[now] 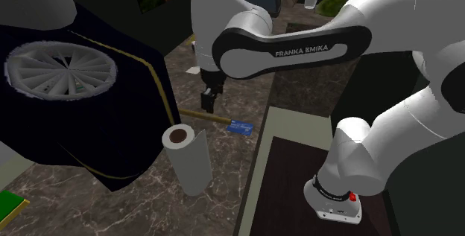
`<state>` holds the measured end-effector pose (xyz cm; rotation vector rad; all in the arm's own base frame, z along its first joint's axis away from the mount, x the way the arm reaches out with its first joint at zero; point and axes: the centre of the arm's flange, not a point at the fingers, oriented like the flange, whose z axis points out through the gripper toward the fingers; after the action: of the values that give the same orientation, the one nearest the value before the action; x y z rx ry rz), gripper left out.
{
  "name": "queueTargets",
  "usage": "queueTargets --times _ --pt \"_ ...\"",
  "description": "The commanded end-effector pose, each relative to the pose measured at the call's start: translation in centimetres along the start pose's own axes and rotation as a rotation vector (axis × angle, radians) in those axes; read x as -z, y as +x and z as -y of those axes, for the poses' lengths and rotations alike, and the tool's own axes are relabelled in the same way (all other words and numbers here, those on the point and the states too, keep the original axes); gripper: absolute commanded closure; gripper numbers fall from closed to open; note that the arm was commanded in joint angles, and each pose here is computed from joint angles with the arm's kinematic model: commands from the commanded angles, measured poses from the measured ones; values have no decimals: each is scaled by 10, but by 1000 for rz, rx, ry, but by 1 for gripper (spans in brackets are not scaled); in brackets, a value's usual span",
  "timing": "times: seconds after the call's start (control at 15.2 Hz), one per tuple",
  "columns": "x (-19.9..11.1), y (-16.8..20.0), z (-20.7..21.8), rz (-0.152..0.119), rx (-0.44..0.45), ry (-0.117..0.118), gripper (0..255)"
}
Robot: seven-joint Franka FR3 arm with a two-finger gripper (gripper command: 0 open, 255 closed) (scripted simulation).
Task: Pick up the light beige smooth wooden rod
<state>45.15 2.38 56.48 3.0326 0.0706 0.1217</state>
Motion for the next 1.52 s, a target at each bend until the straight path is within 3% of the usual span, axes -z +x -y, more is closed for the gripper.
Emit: queueTargets --times 0.0,0.26,0.86,0.92,1.45 --pt "-9 24 9 -6 -3 1 0" --pt "-24 61 22 -13 -7 2 0" --pt "-63 58 26 -13 -7 2 0" --pt "-64 58 26 -13 -7 2 255" --pt "-63 58 26 -13 -7 2 255"
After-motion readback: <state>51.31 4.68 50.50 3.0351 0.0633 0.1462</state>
